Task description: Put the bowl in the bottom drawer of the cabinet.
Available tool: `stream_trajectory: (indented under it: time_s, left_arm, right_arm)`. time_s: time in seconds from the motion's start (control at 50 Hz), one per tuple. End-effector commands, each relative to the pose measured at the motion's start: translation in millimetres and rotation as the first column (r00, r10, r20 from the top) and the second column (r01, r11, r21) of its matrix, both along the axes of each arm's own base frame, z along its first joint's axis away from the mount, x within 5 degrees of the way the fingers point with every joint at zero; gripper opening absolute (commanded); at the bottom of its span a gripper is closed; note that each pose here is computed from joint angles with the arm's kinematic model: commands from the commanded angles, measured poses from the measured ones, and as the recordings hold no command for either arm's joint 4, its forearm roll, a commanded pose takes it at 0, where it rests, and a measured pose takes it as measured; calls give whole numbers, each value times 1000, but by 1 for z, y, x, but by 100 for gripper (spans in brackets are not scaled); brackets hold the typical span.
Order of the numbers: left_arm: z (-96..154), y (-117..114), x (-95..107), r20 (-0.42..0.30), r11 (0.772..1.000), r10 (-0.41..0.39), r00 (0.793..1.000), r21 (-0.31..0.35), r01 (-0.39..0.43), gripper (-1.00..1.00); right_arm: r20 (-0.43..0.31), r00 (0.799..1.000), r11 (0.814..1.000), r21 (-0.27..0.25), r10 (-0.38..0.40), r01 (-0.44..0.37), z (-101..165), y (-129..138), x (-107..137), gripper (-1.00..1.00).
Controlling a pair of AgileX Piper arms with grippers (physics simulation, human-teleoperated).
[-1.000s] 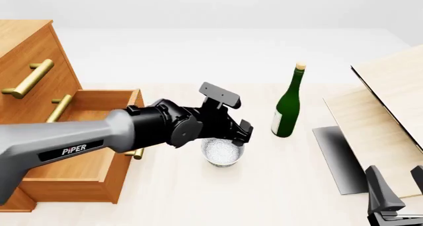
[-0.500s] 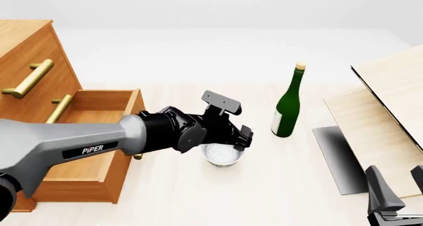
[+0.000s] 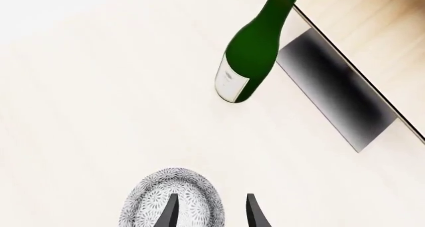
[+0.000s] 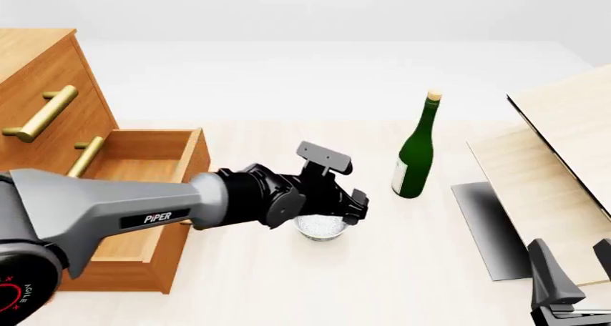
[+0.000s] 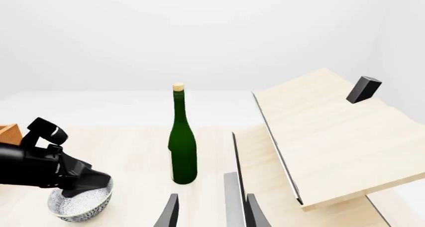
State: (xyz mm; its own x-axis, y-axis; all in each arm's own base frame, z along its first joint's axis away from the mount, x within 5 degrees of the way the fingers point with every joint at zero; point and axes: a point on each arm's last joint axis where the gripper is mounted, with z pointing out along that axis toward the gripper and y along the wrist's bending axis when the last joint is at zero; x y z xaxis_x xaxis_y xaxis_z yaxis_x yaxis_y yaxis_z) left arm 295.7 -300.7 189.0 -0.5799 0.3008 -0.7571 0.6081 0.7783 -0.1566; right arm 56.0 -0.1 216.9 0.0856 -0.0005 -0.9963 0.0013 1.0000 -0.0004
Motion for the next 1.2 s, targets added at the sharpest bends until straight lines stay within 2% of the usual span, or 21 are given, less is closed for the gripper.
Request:
stream_trajectory:
  time_s: [0.02,1.2]
  left_arm:
    - [-11,-3,4,-19,1000,14,1000,-1,-14,100]
    - [-52,-10,-3,-85,999,35,996,-2,-35,100]
  right_arm:
    - [0,1000,1000,0,0,0,0,0,0,100]
    - [0,1000,1000,0,0,0,0,0,0,100]
